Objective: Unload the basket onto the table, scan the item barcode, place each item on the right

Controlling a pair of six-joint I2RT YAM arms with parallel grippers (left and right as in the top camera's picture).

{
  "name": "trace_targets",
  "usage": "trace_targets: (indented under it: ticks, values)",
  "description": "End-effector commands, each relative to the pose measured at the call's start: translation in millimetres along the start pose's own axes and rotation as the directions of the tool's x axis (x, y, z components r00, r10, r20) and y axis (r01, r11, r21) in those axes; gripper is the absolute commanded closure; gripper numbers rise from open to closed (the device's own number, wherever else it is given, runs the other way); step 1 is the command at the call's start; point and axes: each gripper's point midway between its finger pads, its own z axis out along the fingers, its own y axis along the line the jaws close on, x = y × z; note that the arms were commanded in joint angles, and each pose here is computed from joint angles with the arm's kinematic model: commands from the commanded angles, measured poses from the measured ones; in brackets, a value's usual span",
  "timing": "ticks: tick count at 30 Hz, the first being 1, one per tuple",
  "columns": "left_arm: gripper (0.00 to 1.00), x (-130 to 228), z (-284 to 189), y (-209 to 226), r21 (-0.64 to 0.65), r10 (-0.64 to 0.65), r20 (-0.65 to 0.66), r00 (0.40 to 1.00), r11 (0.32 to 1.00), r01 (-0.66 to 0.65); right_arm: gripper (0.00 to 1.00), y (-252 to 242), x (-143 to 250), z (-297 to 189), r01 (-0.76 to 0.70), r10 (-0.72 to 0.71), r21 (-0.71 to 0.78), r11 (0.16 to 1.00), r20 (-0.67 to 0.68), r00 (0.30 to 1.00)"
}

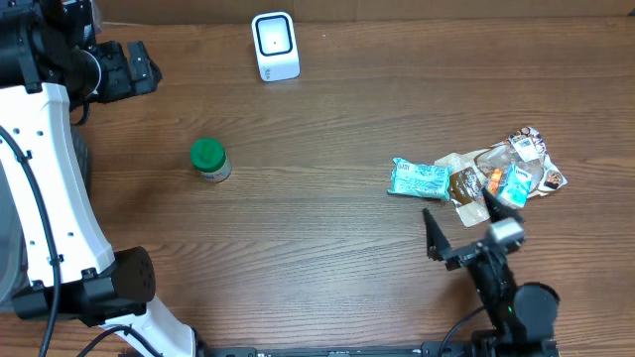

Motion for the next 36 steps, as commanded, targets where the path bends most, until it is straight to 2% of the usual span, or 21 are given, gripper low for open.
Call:
trace_targets:
  ticks: [1, 3, 36]
  values:
    - [0.00, -0.2, -1.4, -1.8, -0.003, 0.026, 0.005, 1.000, 1.000, -0.026, 0.00, 2.3, 14.8, -0.2, -0.056, 0.056, -0.009, 0.998, -0.050, 0.997]
    - [0.01, -0.1, -1.3, -1.8, -0.003, 0.025, 0.005, 1.000, 1.000, -0.025, 0.00, 2.8, 15.4, -0.2, -0.094, 0.093, -0.009, 0.996, -0.052, 0.994]
    - [0.00, -0.2, -1.1, -1.8, -0.003, 0.025, 0.004, 1.000, 1.000, -0.025, 0.00, 2.7, 15.5, -0.2, -0.093, 0.092, -0.009, 0.996, -0.053, 0.994]
